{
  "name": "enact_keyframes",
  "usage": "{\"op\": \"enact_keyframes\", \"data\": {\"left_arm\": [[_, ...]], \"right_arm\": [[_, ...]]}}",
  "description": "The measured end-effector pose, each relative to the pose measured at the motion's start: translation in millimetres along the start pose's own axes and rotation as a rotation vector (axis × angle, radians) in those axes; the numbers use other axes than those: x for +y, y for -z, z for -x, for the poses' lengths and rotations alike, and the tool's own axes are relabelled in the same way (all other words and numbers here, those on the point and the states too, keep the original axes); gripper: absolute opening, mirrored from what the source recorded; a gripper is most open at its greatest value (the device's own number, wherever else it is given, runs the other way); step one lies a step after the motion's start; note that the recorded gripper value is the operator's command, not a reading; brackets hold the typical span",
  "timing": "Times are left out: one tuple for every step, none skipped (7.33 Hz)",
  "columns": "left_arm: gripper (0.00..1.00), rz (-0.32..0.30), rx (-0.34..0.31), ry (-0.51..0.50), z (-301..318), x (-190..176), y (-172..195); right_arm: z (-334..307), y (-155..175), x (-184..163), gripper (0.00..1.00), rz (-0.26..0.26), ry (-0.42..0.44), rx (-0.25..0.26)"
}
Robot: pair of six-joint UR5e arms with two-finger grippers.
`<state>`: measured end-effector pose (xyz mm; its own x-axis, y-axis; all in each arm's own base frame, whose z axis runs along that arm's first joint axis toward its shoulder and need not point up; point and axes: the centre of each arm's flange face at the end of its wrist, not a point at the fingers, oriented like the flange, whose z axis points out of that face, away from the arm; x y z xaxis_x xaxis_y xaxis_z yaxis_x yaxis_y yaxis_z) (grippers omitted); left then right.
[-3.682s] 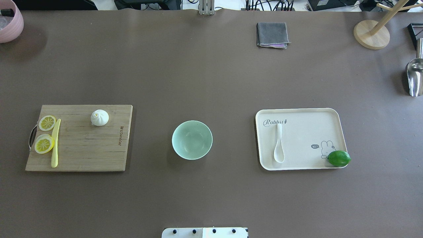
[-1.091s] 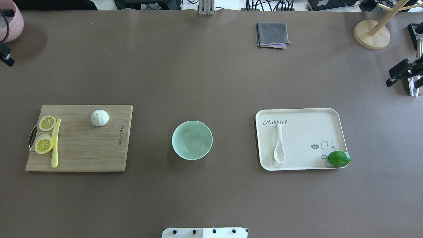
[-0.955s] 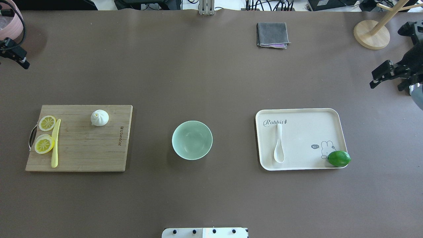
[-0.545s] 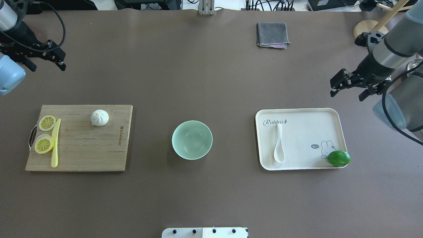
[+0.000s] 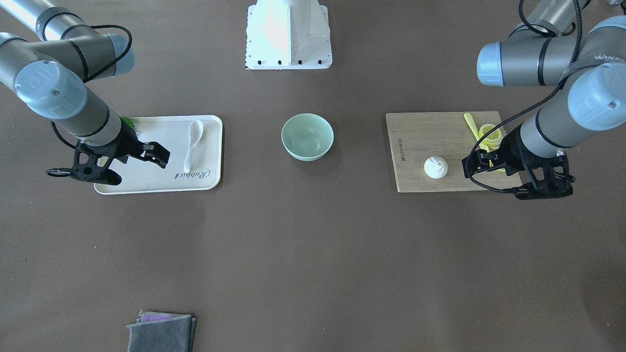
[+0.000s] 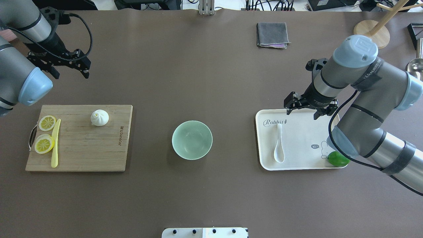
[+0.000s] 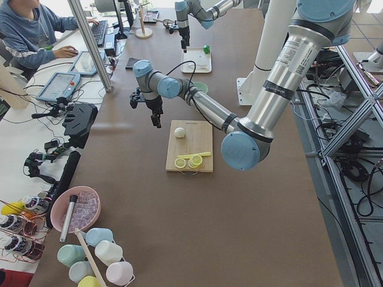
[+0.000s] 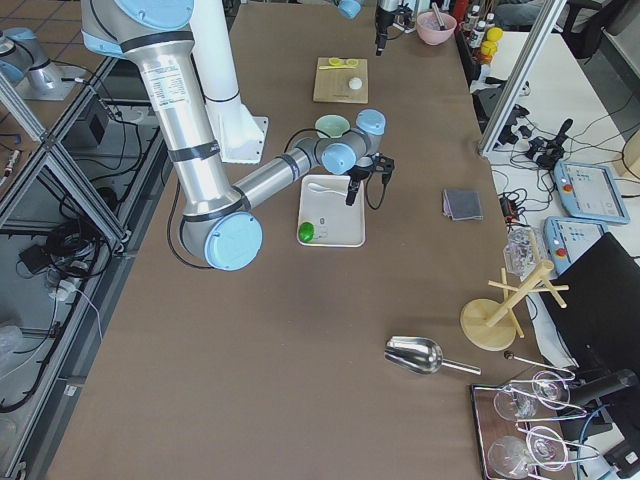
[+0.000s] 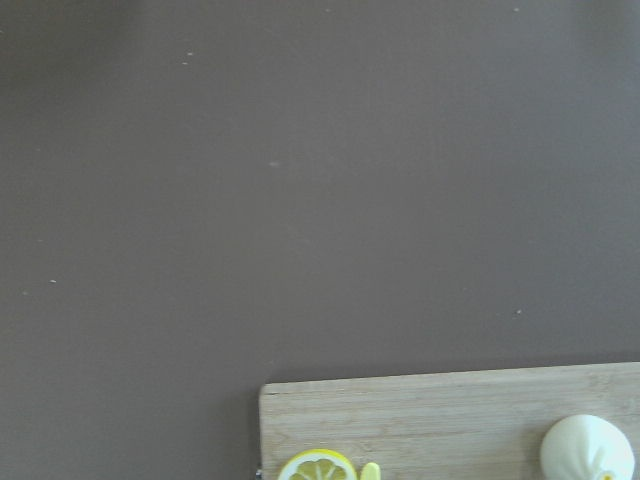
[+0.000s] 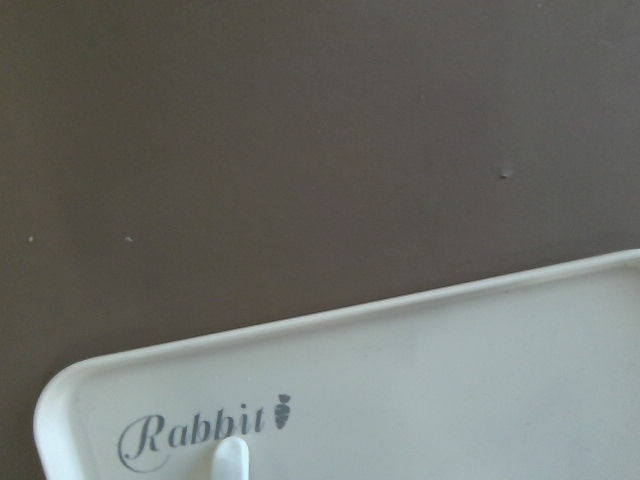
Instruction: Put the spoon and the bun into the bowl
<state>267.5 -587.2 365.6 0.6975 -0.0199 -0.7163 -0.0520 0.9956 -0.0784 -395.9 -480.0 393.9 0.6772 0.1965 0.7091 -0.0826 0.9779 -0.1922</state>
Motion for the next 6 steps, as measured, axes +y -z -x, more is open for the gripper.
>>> {"op": "enact_keyframes", "data": {"left_arm": [[0.98, 0.004, 0.000, -0.001, -5.3, 0.7, -2.6], [0.98, 0.006, 0.000, -0.001, -7.2, 0.8, -3.8], [0.98, 0.006, -0.001, -0.001, -7.8, 0.8, -4.1], [0.98, 0.006, -0.001, -0.001, -8.0, 0.9, -4.2], [0.98, 0.005, 0.000, 0.002, -8.6, 1.4, -4.0], [0.98, 0.005, 0.001, 0.009, -9.5, 1.9, -3.5]], "right_arm": [[17.1, -26.5, 23.1, 0.73, -0.007, 0.001, 0.001], [28.3, -44.2, 42.0, 0.37, -0.004, 0.013, 0.008], [33.2, -52.6, 51.9, 0.00, 0.000, 0.021, 0.013], [35.3, -54.5, 55.7, 0.00, 0.002, 0.025, 0.013], [36.4, -54.2, 57.6, 0.00, 0.005, 0.027, 0.011], [37.2, -51.7, 58.6, 0.00, 0.006, 0.028, 0.006]]}}
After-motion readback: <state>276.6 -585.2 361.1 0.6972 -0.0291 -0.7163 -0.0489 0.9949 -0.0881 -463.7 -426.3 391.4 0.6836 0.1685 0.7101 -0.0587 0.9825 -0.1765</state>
